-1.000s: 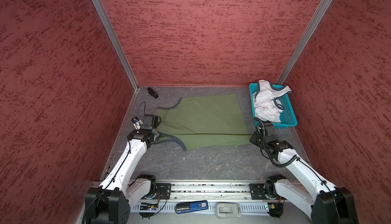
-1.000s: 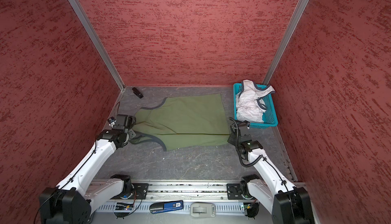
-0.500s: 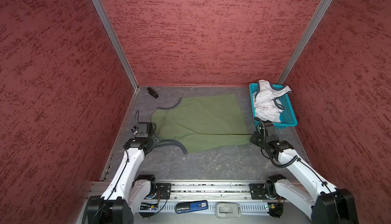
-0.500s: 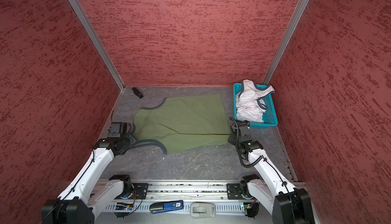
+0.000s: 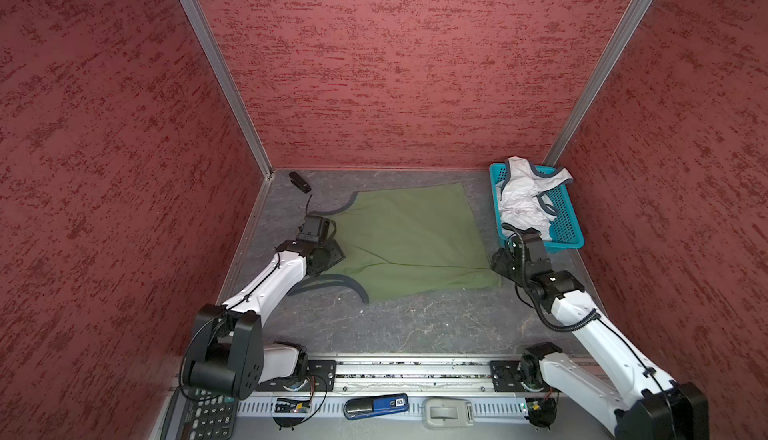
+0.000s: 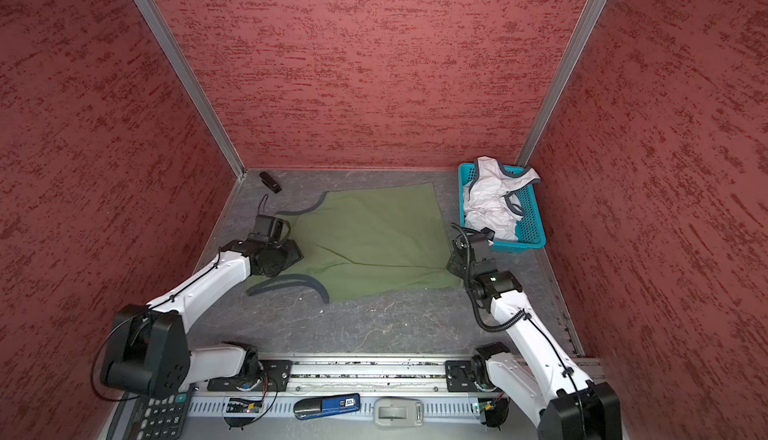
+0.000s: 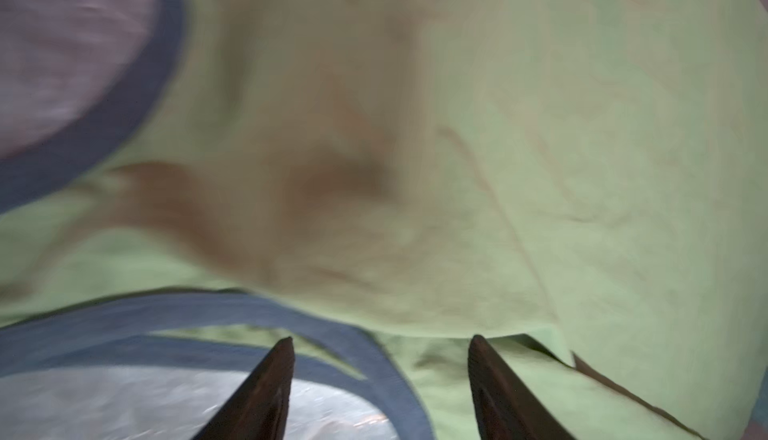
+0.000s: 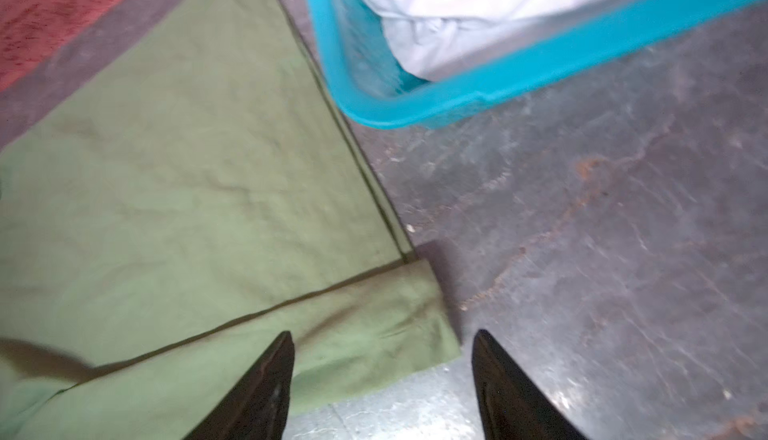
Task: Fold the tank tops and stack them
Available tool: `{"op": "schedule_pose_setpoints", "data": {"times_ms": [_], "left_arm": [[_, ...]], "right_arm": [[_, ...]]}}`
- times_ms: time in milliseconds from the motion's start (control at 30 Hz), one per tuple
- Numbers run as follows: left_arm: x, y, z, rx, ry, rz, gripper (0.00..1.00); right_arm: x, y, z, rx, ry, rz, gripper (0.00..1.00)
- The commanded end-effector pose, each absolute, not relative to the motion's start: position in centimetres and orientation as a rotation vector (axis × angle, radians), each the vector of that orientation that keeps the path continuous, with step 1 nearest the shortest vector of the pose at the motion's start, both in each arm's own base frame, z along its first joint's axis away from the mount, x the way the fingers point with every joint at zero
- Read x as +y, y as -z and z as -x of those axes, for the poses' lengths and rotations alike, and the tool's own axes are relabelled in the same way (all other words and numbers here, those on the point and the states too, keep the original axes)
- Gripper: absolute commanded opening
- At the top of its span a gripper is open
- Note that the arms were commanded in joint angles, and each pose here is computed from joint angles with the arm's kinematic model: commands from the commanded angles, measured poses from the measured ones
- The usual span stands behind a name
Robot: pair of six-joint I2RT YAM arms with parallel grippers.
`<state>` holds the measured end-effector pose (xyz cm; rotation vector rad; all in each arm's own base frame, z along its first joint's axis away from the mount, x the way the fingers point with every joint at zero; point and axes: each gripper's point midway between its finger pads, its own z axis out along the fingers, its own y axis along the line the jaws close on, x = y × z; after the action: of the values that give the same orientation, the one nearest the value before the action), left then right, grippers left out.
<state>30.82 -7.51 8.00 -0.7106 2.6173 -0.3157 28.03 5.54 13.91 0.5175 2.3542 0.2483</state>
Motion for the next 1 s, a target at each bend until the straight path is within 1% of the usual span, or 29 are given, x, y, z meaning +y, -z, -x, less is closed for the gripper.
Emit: {"op": "schedule_pose_setpoints", "data": {"times_ms": [0,133,233,333,433,567,700,867,967], "left_arm": [[-10.9,-7.7,-31.8,2.644,0.383,0.616,0.68],[-14.5,-6.1,-30.7,2.718,0.444,0.541,0.68],[-15.9,-5.0,-29.1,2.767,0.43,0.508,0.69],[-16.2,-3.8,-27.6,2.801,0.418,0.503,0.69],[-15.4,-2.2,-25.8,2.836,0.392,0.533,0.69],[-14.3,-1.1,-23.7,2.85,0.387,0.576,0.69],[-12.8,-0.9,-21.8,2.851,0.355,0.609,0.71],[-11.2,-1.6,-19.9,2.824,0.341,0.647,0.74],[-11.2,-2.8,-20.3,2.788,0.381,0.625,0.76]], "right_arm": [[9.0,-14.2,-28.8,2.388,-0.304,-0.423,0.69],[13.2,-12.5,-30.2,2.461,-0.332,-0.298,0.7],[15.1,-10.4,-31.0,2.515,-0.374,-0.264,0.7],[15.4,-8.2,-31.3,2.563,-0.359,-0.274,0.69],[15.1,-6.1,-30.8,2.617,-0.317,-0.292,0.68],[13.9,-2.7,-29.0,2.708,-0.236,-0.349,0.67],[12.4,-1.0,-26.1,2.765,-0.197,-0.434,0.67],[11.1,-1.0,-21.9,2.794,-0.23,-0.535,0.67],[11.9,-2.7,-21.0,2.771,-0.319,-0.518,0.68]]}}
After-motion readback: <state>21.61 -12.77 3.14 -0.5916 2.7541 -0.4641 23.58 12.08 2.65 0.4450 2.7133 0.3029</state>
